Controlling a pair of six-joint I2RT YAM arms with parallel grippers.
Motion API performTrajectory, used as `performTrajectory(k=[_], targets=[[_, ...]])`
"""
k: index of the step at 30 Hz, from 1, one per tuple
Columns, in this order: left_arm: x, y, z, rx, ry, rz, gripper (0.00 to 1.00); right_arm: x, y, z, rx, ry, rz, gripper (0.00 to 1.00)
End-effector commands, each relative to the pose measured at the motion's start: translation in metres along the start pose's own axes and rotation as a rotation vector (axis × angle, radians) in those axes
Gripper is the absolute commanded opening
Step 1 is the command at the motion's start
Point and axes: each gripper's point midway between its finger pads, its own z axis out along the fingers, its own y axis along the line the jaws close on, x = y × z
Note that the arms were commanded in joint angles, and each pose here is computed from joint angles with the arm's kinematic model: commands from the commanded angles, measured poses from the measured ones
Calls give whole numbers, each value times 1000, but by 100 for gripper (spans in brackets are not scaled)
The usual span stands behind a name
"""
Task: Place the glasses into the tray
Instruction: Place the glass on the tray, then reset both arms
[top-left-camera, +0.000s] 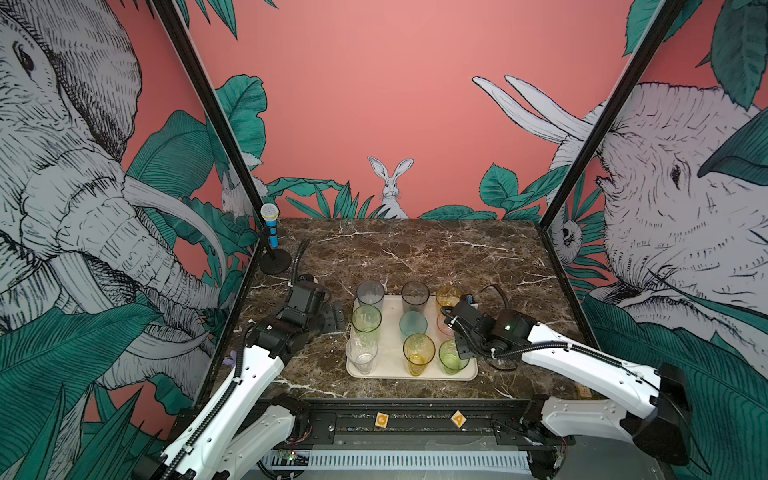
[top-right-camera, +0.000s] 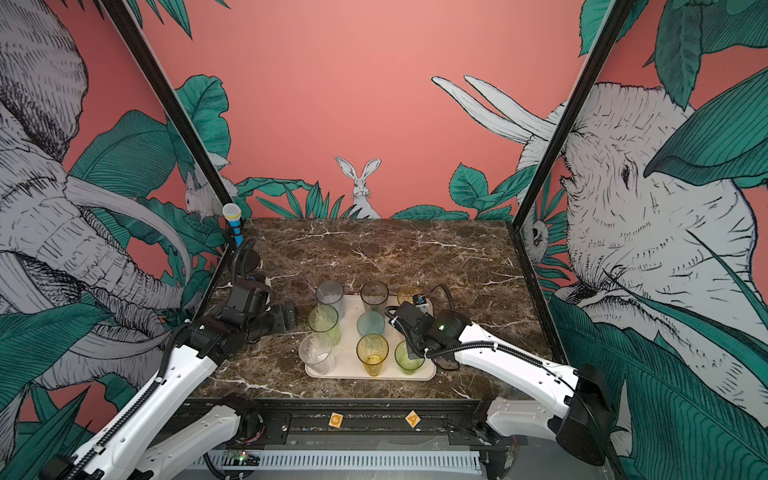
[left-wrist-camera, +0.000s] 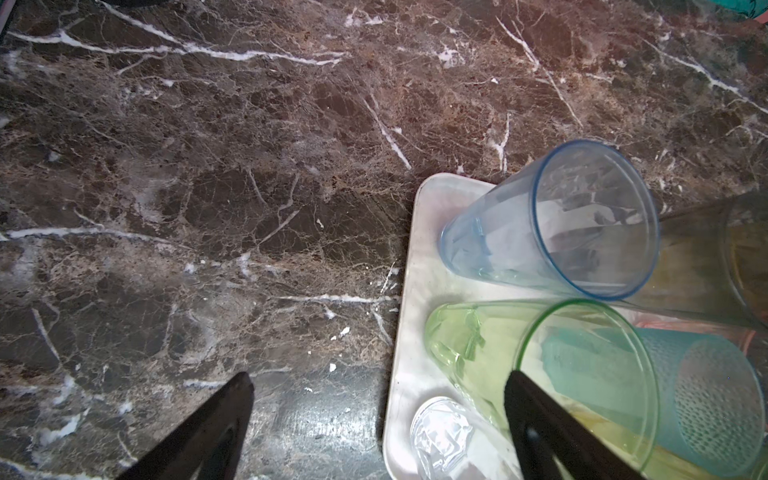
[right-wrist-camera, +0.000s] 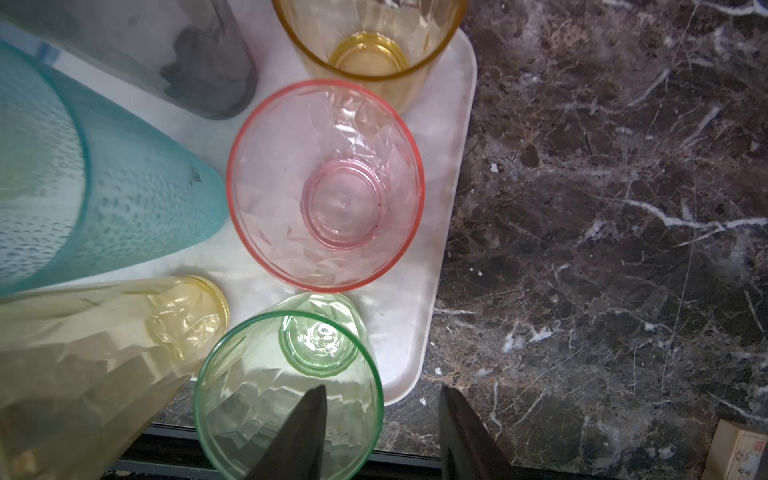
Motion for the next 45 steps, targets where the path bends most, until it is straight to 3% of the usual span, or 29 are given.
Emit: performTrajectory(k=[1, 15, 26, 32, 36, 45], targets=[[-16, -1, -8, -7, -47, -8, 95, -14, -12, -18, 26, -64, -19, 49], [-56, -9, -7, -41, -155, 55, 95, -72, -50, -45, 143, -258, -61, 68], [-112, 5, -19, -232, -352, 163, 99, -124, -89, -35, 227, -348, -36, 77], [-132, 30, -24, -434, -463, 235, 99, -149, -123, -29, 282, -451, 43, 94], [-136, 54, -27, -585, -539, 231, 99, -154, -149, -19, 318, -494, 110, 99], [-114, 100, 2, -658, -643, 179, 99, -141, -208, 24, 415, -536, 278, 99]])
